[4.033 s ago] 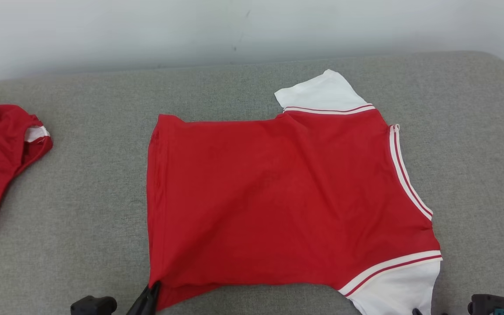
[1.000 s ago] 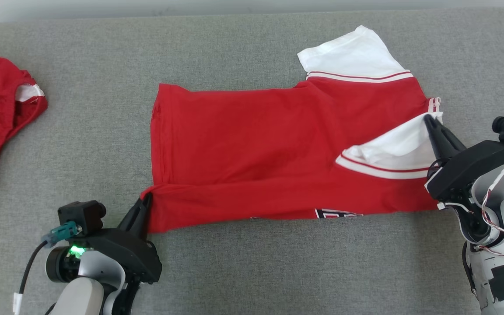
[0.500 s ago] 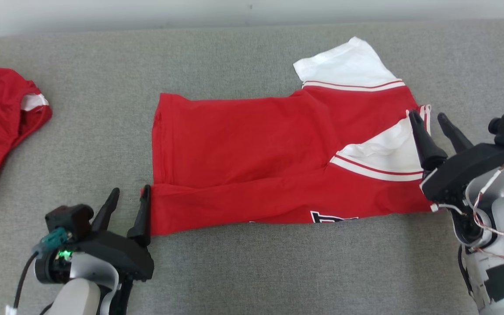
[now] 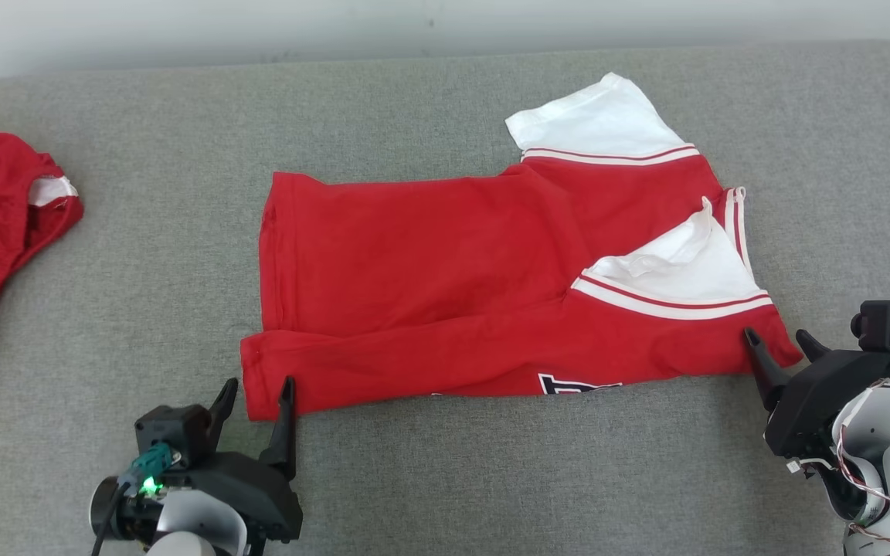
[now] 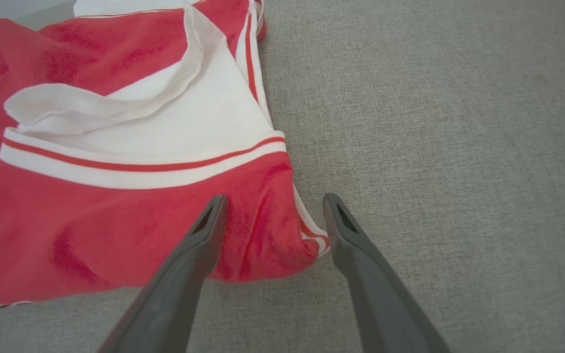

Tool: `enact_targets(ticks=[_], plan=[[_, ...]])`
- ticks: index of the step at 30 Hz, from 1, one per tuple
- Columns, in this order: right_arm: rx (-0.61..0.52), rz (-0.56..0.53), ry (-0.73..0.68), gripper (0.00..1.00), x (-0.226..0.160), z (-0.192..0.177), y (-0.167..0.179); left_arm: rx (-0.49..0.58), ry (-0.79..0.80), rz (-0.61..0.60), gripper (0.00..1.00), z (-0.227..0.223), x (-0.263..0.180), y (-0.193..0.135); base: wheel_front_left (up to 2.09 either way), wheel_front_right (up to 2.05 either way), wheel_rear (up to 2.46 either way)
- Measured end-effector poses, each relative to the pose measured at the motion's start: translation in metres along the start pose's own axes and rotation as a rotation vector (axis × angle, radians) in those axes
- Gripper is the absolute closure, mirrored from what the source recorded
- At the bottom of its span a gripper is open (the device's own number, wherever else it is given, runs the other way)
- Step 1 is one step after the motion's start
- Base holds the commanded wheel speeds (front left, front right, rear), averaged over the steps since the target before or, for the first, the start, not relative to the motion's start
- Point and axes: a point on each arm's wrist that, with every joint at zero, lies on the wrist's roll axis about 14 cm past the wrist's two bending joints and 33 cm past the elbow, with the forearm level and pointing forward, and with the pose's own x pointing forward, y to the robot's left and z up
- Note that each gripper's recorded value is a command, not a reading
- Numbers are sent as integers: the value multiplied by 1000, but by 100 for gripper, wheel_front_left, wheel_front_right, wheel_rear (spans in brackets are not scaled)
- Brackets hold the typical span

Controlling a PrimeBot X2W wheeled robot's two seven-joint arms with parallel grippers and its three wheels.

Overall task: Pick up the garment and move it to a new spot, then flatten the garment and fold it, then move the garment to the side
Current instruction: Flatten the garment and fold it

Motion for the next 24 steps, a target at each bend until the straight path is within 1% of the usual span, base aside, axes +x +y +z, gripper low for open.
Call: enact_targets(ticks=[5,14,20,21,22,23,24], plan=[[1,-35,35,0,2,-8,-4,12,43,17,0,-6,8,0,0,0,0],[-8,-40,25,0,8,4,2,23,93,11,0,-14,11,-2,0,0,0],[-24,-60,148,0,9,-6,-4,15,132,0,0,-19,11,-4,0,0,0],[-26,-60,159,0,10,-5,-4,17,139,-7,4,-20,11,-5,0,0,0],[-32,-61,167,0,10,-4,-5,20,143,-9,46,-20,12,-5,0,0,0],[-37,-62,170,0,11,-2,-6,20,145,-12,79,-20,12,-6,0,0,0],[-42,-64,178,0,12,-1,-7,22,148,-15,100,-21,12,-7,0,0,0]])
